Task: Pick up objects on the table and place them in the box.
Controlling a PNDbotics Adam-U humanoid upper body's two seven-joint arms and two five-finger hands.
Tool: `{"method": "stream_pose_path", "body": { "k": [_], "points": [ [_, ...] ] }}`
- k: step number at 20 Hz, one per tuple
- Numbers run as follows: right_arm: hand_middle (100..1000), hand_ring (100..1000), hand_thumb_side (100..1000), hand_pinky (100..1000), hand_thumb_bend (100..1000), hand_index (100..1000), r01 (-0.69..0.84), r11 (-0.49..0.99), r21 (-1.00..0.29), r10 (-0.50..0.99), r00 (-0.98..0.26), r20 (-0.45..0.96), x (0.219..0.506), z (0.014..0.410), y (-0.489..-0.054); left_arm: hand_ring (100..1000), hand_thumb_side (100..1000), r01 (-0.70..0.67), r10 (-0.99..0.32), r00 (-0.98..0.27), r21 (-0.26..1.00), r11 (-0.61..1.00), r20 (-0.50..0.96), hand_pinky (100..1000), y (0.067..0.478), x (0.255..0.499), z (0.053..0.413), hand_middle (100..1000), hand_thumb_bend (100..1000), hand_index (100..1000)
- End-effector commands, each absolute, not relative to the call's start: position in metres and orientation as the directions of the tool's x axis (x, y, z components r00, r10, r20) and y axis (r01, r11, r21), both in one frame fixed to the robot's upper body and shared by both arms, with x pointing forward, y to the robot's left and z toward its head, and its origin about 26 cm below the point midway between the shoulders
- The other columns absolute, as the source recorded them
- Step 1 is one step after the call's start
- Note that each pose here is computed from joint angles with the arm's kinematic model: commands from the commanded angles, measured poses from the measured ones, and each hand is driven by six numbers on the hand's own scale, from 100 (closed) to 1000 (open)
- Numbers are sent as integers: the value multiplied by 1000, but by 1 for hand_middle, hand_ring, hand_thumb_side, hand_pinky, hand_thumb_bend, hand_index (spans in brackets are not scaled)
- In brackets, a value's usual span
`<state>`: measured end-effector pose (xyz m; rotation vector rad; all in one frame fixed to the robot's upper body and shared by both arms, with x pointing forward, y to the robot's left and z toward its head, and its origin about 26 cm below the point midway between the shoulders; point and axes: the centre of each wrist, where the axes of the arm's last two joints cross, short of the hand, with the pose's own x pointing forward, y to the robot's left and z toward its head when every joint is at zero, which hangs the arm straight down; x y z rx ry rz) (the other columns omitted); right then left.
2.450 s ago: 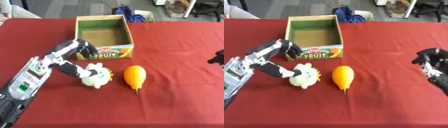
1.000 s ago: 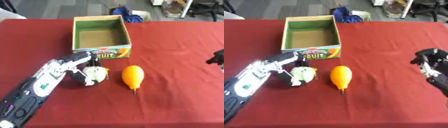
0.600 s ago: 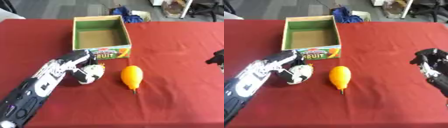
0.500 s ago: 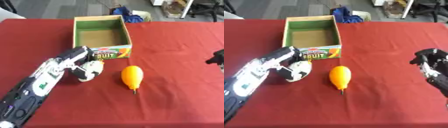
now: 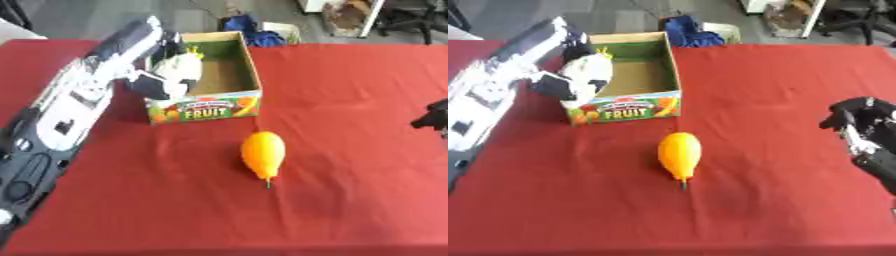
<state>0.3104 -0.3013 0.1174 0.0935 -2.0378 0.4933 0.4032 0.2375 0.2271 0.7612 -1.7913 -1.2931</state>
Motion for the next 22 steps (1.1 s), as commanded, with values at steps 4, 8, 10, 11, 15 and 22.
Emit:
{"method": "stream_pose_path", "body": {
  "k": [4, 8, 10, 11, 15, 22],
  "points": [
    [487, 556, 306, 653, 100, 639, -289, 901, -322, 129, -531, 837, 313, 128, -299, 320, 114, -74, -883, -422, 963, 259, 205, 455, 243, 445, 218, 311, 204, 468],
    [487, 556, 307, 653, 100, 639, -304, 896, -325, 120, -537, 835, 314, 129, -295, 347, 112, -117, -913, -366, 965, 235, 178, 478, 244, 464, 206, 333, 230, 487],
    [487, 556, 306, 653, 100, 639, -307, 894, -326, 119, -539, 834, 315, 130, -295, 353, 112, -135, -923, -352, 967, 218, 159, 482, 244, 470, 201, 339, 233, 492],
    [486, 556, 305, 653, 100, 639, -309, 893, -326, 117, -542, 832, 315, 130, -294, 461, 105, -143, -931, -330, 967, 212, 155, 538, 246, 473, 199, 454, 335, 579],
    [486, 556, 307, 653, 100, 639, -316, 890, -327, 112, -544, 831, 316, 131, -292, 582, 100, -155, -961, -253, 975, 157, 115, 613, 252, 484, 191, 581, 466, 679],
    [486, 556, 305, 654, 100, 639, -312, 891, -330, 117, -545, 830, 316, 131, -294, 707, 355, -165, -976, -205, 980, 113, 77, 689, 267, 485, 193, 717, 882, 785]
  ]
}}
